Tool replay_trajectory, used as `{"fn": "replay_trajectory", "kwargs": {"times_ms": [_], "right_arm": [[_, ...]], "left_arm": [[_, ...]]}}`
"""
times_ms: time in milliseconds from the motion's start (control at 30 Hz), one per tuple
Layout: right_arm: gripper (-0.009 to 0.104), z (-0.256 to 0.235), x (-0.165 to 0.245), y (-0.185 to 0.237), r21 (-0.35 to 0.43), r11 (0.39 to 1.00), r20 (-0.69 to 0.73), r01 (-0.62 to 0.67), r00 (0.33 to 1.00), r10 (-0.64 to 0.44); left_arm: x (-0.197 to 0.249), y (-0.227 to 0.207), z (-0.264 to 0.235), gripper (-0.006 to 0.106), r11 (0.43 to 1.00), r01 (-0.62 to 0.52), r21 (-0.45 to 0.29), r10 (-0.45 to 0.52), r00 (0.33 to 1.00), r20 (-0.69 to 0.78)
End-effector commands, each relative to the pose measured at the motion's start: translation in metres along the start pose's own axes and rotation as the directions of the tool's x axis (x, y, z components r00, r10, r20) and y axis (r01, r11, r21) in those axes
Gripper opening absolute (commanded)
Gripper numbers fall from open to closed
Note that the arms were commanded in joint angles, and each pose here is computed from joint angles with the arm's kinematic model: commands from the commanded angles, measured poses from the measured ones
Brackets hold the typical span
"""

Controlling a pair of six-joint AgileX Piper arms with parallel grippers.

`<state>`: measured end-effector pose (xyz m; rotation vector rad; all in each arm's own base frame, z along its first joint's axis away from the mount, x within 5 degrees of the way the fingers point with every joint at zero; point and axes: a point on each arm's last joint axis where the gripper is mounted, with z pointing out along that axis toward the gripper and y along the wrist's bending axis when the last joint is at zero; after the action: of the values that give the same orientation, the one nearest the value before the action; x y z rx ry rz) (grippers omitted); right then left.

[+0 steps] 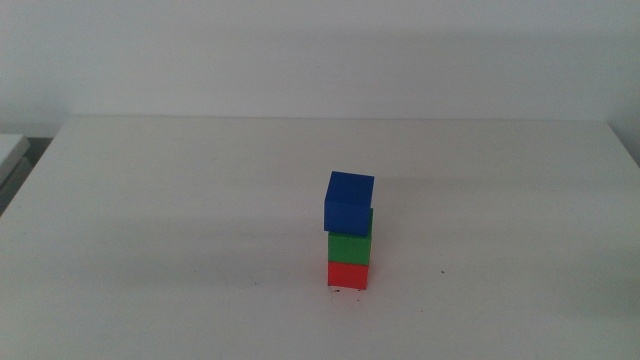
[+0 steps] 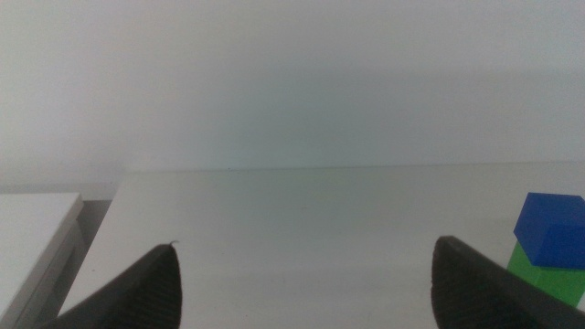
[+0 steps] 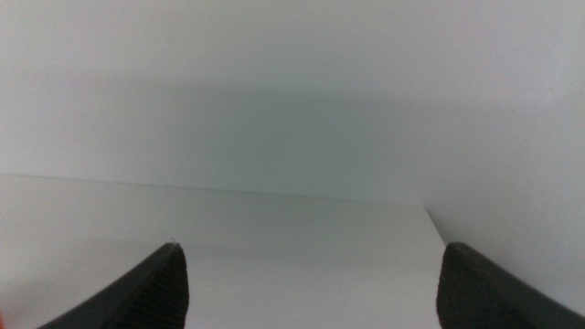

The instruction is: Stack red cubes first, then green, then blue cubes in a specific spot.

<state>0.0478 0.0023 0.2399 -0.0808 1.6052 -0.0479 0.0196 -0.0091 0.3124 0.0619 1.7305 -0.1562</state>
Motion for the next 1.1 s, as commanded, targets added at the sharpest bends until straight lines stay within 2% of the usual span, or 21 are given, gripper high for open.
{"fn": "replay_trajectory", "kwargs": {"times_ms": [0, 133, 233, 500, 600, 767, 933, 1067], "right_arm": [[0.093, 0.001, 0.005, -0.001, 0.034, 0.999, 0.022, -0.005, 1.000, 0.004], [0.093, 0.002, 0.007, -0.001, 0.039, 0.990, 0.023, -0.133, 0.991, 0.132], [0.093, 0.002, 0.007, -0.001, 0.039, 0.987, 0.030, -0.153, 0.988, 0.152], [0.093, 0.002, 0.007, -0.001, 0.039, 0.987, 0.033, -0.153, 0.988, 0.152], [0.093, 0.003, 0.011, -0.002, 0.049, 0.992, 0.018, -0.115, 0.993, 0.114], [0.093, 0.008, 0.027, -0.002, 0.064, 0.995, 0.007, -0.078, 0.997, 0.077], [0.093, 0.010, 0.041, -0.001, 0.065, 0.995, -0.031, -0.072, 0.997, 0.074], [0.093, 0.010, 0.041, -0.002, 0.067, 0.996, -0.034, -0.051, 0.998, 0.054]], "left_arm": [[0.000, 0.000, 0.000, 0.094, 1.000, 0.004, 0.000, -0.004, 1.000, 0.012], [0.000, 0.000, 0.000, 0.094, 1.000, 0.004, 0.000, -0.004, 1.000, 0.013], [0.000, 0.000, 0.000, 0.094, 1.000, 0.004, 0.000, -0.004, 1.000, 0.013], [0.000, 0.000, 0.000, 0.094, 1.000, 0.004, 0.000, -0.004, 1.000, 0.013], [0.013, 0.005, 0.006, 0.094, 0.998, -0.045, -0.041, 0.044, 0.998, -0.037], [0.042, 0.009, 0.021, 0.094, 0.998, -0.043, -0.054, 0.046, 0.998, 0.044], [0.071, 0.010, 0.038, 0.094, 0.998, 0.060, -0.024, -0.057, 0.994, 0.094], [0.094, 0.013, 0.048, 0.094, 0.997, 0.064, -0.038, -0.062, 0.996, 0.060]]}}
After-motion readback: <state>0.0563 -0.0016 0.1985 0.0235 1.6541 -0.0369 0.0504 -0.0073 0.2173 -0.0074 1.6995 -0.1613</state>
